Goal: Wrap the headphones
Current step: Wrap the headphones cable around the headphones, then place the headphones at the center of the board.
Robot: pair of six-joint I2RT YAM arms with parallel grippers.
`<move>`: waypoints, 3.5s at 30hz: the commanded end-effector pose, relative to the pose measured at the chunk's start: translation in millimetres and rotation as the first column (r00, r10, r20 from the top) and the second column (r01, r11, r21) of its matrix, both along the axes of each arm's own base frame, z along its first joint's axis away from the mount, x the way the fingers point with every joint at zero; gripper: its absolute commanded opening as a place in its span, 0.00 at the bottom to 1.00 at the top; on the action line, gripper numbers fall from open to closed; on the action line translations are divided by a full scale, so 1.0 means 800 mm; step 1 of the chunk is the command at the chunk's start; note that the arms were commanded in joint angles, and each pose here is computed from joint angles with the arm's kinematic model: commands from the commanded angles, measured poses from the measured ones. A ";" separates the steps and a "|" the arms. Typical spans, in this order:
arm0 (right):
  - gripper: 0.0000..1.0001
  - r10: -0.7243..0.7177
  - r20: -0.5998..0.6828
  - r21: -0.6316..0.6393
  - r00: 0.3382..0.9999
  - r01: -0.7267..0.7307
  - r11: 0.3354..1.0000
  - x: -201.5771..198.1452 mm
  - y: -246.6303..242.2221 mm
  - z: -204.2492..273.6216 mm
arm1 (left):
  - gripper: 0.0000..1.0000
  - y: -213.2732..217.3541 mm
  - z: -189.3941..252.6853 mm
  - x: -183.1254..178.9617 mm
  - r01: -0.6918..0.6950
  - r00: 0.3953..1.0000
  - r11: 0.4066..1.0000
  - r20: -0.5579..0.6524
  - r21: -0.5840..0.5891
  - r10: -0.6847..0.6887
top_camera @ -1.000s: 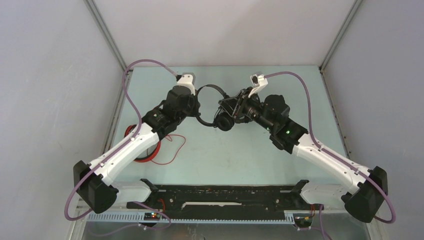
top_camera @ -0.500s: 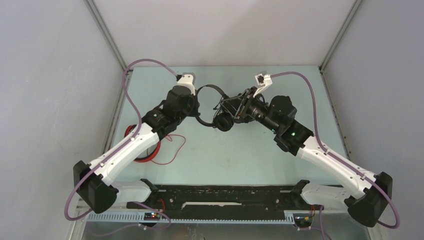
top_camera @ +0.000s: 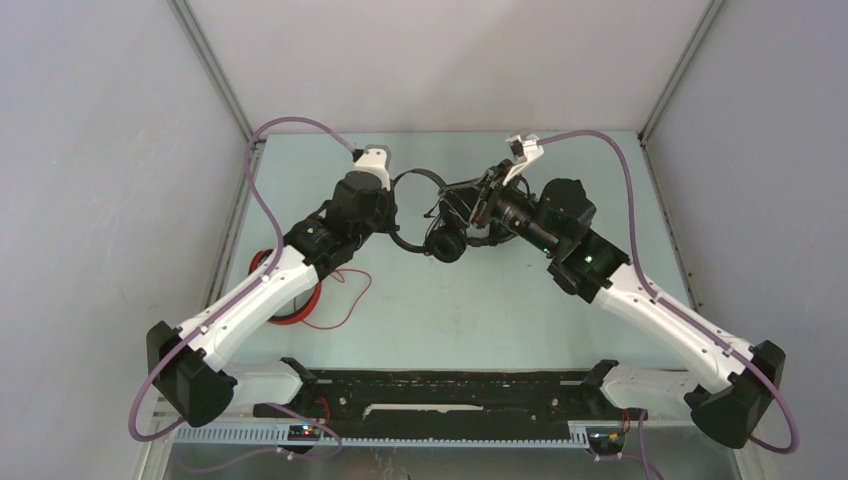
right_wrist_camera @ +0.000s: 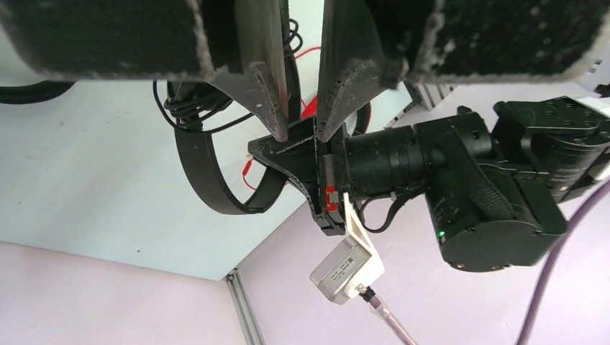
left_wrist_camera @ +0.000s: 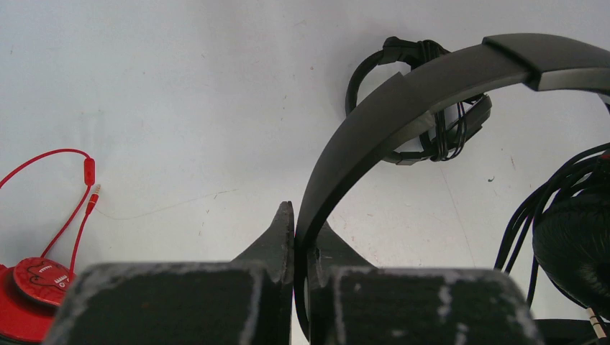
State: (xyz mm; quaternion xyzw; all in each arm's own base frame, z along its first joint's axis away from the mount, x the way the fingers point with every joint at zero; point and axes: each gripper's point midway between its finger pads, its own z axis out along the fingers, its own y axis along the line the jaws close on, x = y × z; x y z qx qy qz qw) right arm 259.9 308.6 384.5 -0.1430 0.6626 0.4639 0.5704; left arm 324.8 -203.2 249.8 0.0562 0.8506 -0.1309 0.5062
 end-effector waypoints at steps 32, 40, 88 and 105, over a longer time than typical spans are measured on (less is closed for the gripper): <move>0.31 0.032 -0.105 -0.123 0.994 -0.045 0.991 0.010 0.005 -0.039 | 0.00 0.001 0.003 0.031 -0.043 0.998 0.999 0.047 0.016 0.043; 0.44 0.005 -0.082 -0.123 0.997 -0.015 0.992 -0.012 -0.025 -0.039 | 0.00 0.009 -0.030 0.052 -0.076 0.997 0.997 0.007 0.018 0.075; 0.64 -0.121 -0.203 -0.235 0.972 0.071 0.969 0.030 -0.052 -0.153 | 0.21 0.041 -0.263 0.131 -0.171 0.910 0.978 -0.363 0.116 0.202; 0.63 -0.106 -0.203 -0.221 0.973 0.060 0.973 0.027 -0.050 -0.148 | 0.50 0.030 -0.190 0.129 -0.127 0.926 0.990 -0.349 0.065 0.142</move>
